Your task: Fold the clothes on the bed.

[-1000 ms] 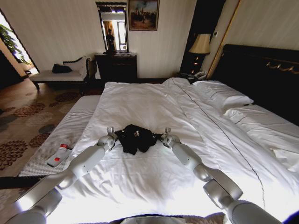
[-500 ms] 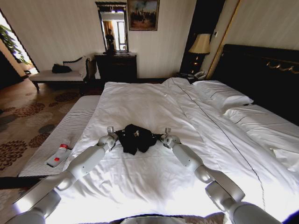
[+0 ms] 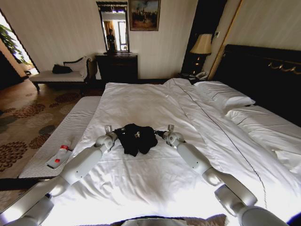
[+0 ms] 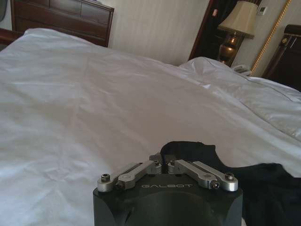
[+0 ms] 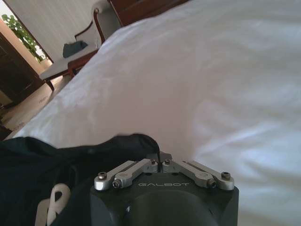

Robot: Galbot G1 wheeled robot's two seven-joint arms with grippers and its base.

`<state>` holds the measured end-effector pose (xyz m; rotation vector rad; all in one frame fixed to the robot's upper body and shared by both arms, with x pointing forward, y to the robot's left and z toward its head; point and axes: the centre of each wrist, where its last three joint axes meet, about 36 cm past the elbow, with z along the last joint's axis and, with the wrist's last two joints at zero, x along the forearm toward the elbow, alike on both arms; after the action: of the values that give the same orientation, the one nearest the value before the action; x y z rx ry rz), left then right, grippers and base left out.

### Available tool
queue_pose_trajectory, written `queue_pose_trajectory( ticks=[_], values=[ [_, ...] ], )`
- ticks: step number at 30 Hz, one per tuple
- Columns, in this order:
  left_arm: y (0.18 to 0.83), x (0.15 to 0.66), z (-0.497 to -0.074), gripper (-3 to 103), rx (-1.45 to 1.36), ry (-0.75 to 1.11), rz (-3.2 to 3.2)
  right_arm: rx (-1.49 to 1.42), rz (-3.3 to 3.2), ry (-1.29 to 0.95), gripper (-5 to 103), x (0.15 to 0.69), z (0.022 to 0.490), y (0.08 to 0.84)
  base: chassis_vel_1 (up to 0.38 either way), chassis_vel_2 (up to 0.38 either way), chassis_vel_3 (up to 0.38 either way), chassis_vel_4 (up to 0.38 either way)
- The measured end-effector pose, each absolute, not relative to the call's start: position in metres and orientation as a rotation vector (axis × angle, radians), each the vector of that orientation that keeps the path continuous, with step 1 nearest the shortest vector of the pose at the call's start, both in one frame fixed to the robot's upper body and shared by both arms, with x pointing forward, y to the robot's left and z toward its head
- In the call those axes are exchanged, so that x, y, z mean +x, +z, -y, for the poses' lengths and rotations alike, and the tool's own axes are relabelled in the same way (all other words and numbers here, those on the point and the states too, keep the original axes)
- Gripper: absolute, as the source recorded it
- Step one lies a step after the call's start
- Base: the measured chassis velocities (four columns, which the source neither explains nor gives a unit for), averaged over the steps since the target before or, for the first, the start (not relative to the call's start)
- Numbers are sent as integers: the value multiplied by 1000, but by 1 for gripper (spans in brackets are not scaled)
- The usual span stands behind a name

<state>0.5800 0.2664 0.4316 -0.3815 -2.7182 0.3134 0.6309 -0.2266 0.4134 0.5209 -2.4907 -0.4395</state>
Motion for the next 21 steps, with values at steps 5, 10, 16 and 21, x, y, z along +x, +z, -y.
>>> queue_pose_trajectory(
  ticks=[5, 10, 16, 21],
  values=[
    [443, 571, -270, 1, -387, 294, 2736, 520, 2532, -410, 0, 625, 248, 439, 0, 0, 0, 0],
    [458, 565, -269, 1, -391, 292, 2756, 542, 2579, -384, 0, 619, 258, 464, 0, 0, 0, 0],
    [504, 566, -273, 1, -405, 319, 2828, 612, 2671, -337, 0, 616, 261, 526, 0, 0, 0, 0],
    [544, 564, -286, 1, -406, 363, 2886, 678, 2741, -322, 0, 622, 255, 590, 0, 0, 0, 0]
  ],
)
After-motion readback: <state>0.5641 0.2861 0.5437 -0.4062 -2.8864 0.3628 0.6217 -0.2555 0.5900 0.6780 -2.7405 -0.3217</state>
